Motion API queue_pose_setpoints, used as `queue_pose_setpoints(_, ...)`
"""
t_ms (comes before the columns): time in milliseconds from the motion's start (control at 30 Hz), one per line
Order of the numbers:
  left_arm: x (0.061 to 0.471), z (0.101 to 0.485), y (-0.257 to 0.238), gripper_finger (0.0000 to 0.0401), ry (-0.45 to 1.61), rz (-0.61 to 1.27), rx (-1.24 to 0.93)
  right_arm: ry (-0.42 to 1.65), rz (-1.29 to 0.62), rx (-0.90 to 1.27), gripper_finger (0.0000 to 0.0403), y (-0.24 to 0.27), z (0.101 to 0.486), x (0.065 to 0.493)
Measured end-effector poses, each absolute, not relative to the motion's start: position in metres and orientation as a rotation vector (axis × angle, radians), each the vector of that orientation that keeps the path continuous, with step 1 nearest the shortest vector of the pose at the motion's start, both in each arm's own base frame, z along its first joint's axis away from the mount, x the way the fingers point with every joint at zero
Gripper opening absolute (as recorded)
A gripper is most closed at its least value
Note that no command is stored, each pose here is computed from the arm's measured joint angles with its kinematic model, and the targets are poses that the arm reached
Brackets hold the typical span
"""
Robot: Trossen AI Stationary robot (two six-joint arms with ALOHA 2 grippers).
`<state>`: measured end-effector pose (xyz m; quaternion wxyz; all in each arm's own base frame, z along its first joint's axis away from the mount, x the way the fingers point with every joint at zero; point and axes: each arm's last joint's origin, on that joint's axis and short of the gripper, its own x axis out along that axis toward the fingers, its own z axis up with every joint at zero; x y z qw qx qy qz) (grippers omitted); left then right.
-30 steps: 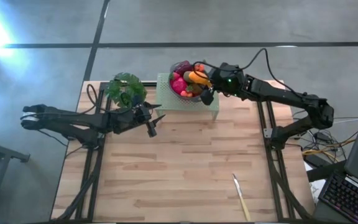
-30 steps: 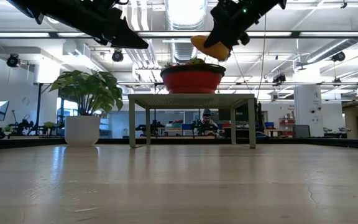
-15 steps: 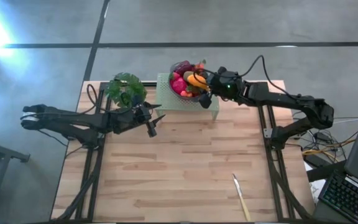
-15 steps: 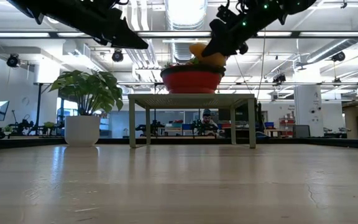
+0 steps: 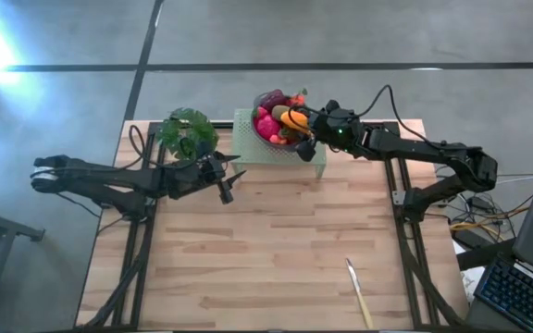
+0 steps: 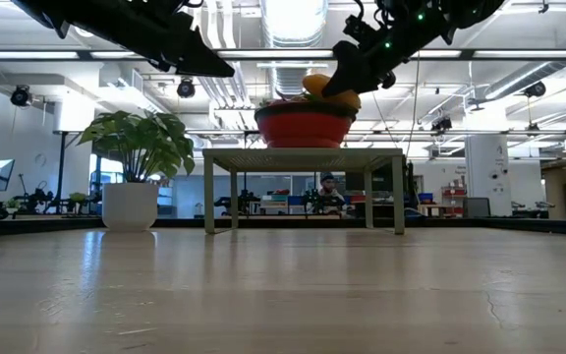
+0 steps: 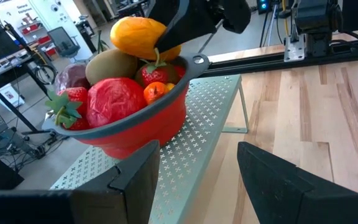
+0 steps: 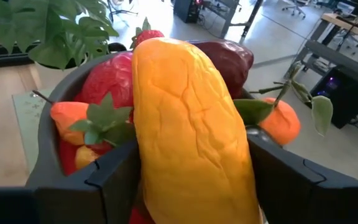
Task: Pick & Place Fruit
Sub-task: Put the mango into the red strainer bowl on the shelf
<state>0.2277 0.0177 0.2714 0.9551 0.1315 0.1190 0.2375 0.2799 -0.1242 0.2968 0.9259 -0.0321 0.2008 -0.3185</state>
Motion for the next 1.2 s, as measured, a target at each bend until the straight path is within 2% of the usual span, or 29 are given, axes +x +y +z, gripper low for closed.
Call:
queue_pose_setpoints(567, 0.228, 0.271, 0.018, 0.0222, 0.245, 0.482, 0.268, 0.376, -0.641, -0.09, 0.0302, -0.123, 0.314, 0.283)
queue_pose_setpoints(1200, 0.228, 0.271, 0.018, 0.0222, 0.242, 0.482, 0.267, 0.394, -0.612, -0.122, 0.0252, -0.118, 0.324, 0.286)
